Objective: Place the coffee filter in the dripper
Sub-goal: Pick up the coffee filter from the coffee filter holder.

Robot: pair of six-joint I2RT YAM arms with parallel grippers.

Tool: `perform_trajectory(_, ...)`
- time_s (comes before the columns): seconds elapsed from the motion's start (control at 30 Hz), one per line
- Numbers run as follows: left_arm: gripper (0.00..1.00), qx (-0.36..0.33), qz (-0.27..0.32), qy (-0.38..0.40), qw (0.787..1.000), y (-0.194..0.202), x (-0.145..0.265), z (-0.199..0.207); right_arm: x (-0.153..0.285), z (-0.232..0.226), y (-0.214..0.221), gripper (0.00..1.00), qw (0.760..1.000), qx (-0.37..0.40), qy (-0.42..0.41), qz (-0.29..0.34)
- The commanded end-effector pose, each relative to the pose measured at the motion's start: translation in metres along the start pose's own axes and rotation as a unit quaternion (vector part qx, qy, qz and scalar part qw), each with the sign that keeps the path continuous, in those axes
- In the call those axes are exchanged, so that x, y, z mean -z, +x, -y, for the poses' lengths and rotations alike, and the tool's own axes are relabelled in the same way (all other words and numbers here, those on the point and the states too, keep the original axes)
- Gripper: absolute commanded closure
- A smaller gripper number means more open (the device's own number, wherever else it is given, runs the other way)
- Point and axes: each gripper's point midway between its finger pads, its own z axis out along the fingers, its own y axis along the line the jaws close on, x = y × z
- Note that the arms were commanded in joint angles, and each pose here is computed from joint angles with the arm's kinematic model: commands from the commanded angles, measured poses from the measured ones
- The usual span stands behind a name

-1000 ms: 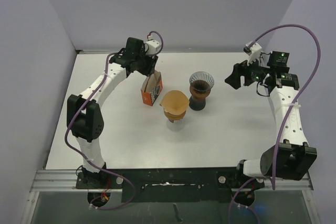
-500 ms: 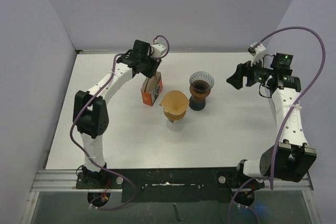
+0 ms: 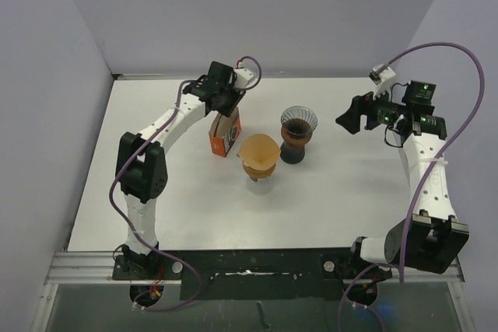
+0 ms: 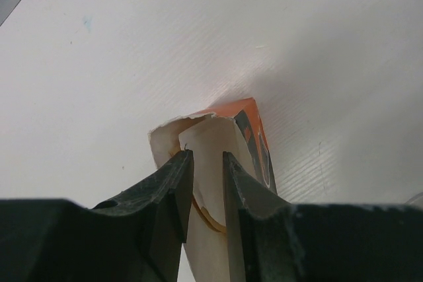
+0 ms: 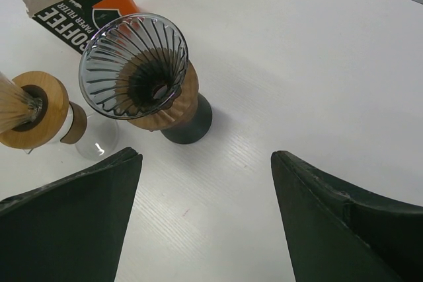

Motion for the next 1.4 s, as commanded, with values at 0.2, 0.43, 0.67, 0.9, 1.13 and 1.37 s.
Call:
perform_trajectory(0.2, 0.77, -0.016, 0.025, -0.037, 0.999, -0.022, 0.002, -0.012, 0.009, -0.005, -0.017, 0.18, 0.999, 0.022, -0.004, 0.037)
perform_trajectory(0.43, 0.77, -0.023, 0.021, -0.042, 0.999, -0.020, -0.001, -0.011, 0.009, -0.004, -0.016, 0.18, 0.999, 0.018, -0.006, 0.039)
perform_trajectory(0.67, 0.77, -0.032, 0.019, -0.046, 0.998, -0.019, -0.005, -0.009, 0.009, -0.003, -0.014, 0.17, 0.999, 0.016, -0.005, 0.040)
perform_trajectory(0.9, 0.78, -0.048, 0.012, -0.062, 0.997, -0.015, -0.011, -0.009, 0.011, -0.003, -0.015, 0.16, 0.999, 0.013, -0.005, 0.043)
perform_trajectory(1.13, 0.78, -0.060, 0.009, -0.078, 0.995, -0.013, -0.013, -0.008, 0.011, -0.003, -0.014, 0.15, 0.999, 0.011, -0.007, 0.046)
perform_trajectory(1.37, 0.78, -0.068, 0.014, -0.087, 0.994, -0.018, -0.007, -0.006, 0.010, -0.003, -0.013, 0.15, 0.999, 0.008, -0.009, 0.047)
